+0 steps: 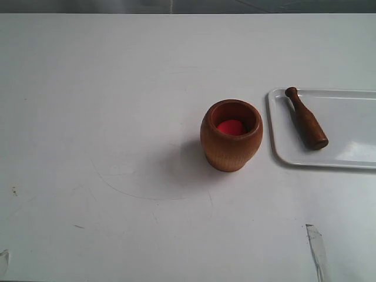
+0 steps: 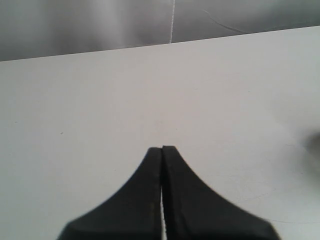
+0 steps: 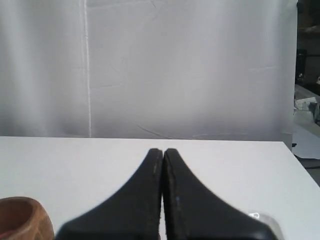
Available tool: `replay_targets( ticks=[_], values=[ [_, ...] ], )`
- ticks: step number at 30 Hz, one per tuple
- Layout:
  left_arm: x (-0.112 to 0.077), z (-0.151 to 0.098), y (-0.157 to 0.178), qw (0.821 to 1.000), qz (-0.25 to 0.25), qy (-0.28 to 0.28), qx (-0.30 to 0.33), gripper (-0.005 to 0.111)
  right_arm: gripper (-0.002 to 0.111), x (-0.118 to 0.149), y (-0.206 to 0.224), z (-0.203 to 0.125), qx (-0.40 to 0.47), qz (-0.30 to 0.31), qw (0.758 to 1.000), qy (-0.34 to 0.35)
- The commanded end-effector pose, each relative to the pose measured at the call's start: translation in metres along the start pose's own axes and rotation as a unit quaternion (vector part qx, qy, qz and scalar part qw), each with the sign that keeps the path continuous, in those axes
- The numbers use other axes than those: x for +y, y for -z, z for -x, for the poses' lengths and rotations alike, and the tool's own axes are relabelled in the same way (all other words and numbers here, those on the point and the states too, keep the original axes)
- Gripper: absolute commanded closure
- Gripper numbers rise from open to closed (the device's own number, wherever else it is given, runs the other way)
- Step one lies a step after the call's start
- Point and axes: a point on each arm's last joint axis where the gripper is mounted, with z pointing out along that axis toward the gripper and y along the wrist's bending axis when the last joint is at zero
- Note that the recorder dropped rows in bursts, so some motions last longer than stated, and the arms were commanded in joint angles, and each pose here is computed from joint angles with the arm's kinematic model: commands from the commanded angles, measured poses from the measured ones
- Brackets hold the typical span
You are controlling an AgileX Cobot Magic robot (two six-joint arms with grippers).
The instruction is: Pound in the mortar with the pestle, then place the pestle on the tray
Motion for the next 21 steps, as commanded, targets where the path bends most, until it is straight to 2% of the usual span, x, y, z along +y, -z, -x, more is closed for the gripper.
replay_targets(
  ticks=[1, 9, 16, 21],
  values=[
    [-0.001, 0.000, 0.000, 1.000, -0.004, 0.006, -0.004, 0.107, 0.108, -0.001, 0.000, -0.004, 0.011, -0.004, 1.000, 0.026],
    [-0.001, 0.000, 0.000, 1.000, -0.004, 0.006, -0.004, 0.107, 0.108, -0.003, 0.001, -0.014, 0.067, -0.011, 0.994, 0.090],
    [-0.001, 0.000, 0.000, 1.000, -0.004, 0.006, -0.004, 0.107, 0.108, -0.007, 0.001, -0.014, 0.067, -0.054, 0.996, 0.024],
    [-0.001, 0.000, 0.000, 1.000, -0.004, 0.006, -0.004, 0.107, 0.108, -0.007, 0.001, -0.014, 0.066, -0.057, 0.996, 0.016]
  ],
)
